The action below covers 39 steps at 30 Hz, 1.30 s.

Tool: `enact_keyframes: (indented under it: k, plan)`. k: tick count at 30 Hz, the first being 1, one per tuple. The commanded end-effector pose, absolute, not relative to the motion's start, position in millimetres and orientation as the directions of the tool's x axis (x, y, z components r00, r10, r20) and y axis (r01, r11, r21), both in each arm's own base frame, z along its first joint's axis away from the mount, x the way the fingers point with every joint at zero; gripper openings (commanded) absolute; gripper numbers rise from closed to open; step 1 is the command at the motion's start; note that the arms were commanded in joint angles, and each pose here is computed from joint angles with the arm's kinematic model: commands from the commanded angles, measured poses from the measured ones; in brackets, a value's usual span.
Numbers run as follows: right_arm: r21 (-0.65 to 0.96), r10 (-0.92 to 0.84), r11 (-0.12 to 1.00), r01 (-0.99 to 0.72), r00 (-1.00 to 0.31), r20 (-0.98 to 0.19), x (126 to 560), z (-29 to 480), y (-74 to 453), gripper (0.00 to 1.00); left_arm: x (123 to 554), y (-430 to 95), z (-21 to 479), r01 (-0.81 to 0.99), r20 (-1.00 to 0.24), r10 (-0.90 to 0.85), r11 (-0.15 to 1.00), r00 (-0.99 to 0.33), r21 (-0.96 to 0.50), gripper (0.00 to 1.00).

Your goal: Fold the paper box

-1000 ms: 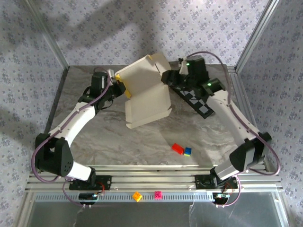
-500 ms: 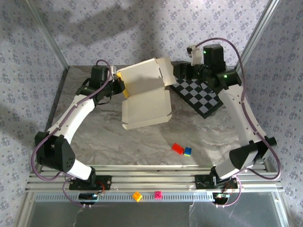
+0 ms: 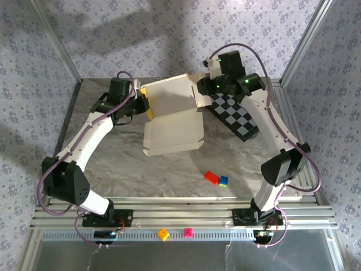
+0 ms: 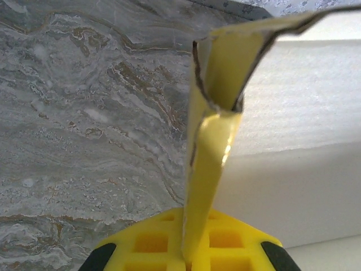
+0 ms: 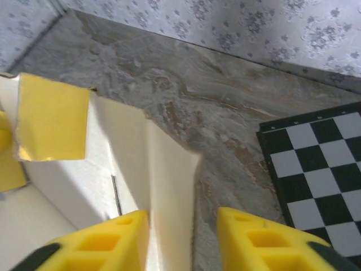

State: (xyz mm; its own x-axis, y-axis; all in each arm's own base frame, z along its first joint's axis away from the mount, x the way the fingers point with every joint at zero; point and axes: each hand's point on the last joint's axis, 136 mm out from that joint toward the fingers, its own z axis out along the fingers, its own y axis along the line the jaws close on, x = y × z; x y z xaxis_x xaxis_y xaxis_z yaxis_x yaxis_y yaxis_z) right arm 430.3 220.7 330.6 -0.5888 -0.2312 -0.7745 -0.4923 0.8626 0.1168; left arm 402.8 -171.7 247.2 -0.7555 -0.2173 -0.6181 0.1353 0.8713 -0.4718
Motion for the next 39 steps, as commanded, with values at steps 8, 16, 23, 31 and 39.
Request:
enact_keyframes:
  k: [8,16,23,31,39]
  plan:
    - [-0.405,-0.373,0.911,-0.079,-0.580,-0.724,432.6,339.3,178.1,0.00,403.2,-179.0,262.1,0.174,-0.633,-0.196,0.864,-0.749,-0.473,0.00]
    - [-0.642,-0.498,0.744,0.185,-0.488,-0.717,410.0,363.4,208.4,0.00,406.4,-185.3,263.3,0.178,-0.630,-0.194,0.860,-0.752,-0.478,0.00]
    - [-0.707,-0.578,0.676,0.208,-0.446,-0.683,402.7,360.9,251.4,0.00,406.8,-185.1,266.3,0.175,-0.631,-0.193,0.864,-0.751,-0.472,0.00]
    - [-0.397,-0.401,0.912,-0.101,-0.422,-0.814,380.3,394.9,243.6,0.63,406.7,-179.5,265.0,0.171,-0.630,-0.182,0.873,-0.755,-0.456,0.00]
    - [0.472,0.047,0.488,-0.734,-0.518,-0.854,313.6,467.0,243.9,0.77,409.8,-180.1,267.8,0.240,-0.654,-0.114,0.873,-0.748,-0.426,0.00]
